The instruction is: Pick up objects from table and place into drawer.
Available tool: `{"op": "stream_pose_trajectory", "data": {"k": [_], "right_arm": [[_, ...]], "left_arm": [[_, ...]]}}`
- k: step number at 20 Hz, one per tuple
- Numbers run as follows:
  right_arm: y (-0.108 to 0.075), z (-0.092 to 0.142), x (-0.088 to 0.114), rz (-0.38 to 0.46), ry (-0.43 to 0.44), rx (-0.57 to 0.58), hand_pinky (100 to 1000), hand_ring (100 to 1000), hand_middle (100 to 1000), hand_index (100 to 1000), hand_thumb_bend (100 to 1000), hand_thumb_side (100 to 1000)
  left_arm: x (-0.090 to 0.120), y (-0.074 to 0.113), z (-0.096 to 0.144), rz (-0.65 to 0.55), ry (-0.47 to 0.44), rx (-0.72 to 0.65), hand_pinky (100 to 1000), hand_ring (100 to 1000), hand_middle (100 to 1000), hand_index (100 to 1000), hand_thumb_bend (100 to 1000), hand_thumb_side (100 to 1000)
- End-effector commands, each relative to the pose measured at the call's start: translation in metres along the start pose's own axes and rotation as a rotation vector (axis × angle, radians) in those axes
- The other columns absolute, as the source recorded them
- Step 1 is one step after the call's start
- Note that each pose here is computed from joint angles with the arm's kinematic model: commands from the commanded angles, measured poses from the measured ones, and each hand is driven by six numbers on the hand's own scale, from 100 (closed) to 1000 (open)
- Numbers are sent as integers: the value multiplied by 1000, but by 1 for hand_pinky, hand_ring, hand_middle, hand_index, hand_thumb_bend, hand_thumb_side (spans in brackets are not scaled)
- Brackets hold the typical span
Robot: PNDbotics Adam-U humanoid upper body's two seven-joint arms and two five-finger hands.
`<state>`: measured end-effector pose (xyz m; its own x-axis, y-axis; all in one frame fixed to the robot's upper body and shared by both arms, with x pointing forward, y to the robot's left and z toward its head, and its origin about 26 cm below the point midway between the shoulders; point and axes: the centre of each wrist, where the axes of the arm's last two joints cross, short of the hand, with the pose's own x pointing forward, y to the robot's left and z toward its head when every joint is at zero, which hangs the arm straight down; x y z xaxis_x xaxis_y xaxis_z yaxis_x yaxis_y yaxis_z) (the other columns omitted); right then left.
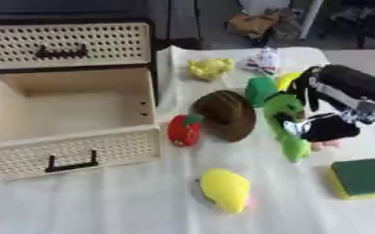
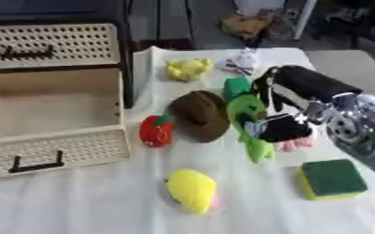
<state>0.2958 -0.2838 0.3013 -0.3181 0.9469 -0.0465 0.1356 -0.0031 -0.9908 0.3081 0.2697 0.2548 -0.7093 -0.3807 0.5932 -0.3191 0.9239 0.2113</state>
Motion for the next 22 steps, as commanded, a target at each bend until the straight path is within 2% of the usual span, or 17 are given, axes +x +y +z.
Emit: {"op": "stream_pose_trajectory", "data": {"k": [1,7,15,22], "right_arm": [[-23,-1,7,31,-28,-89,130,438,447,627,194,431],[-53,-11,29,-13,-91,-181,120,428,436,619,188,418],[-83,-20,65,-77,-151,-246,102,413,420,604,174,411],[-99,-40,95,-145,-208,-271,100,405,412,600,180,417]], "left_arm": [[7,2,-5,-1,-27,-5,501,555,541,739,100,1000],[7,1,-5,4,-25,-12,499,554,540,738,100,1000],[7,1,-5,3,-23,-13,497,554,541,738,100,1000],[7,0,-5,8,-21,-9,496,554,540,736,100,1000]]}}
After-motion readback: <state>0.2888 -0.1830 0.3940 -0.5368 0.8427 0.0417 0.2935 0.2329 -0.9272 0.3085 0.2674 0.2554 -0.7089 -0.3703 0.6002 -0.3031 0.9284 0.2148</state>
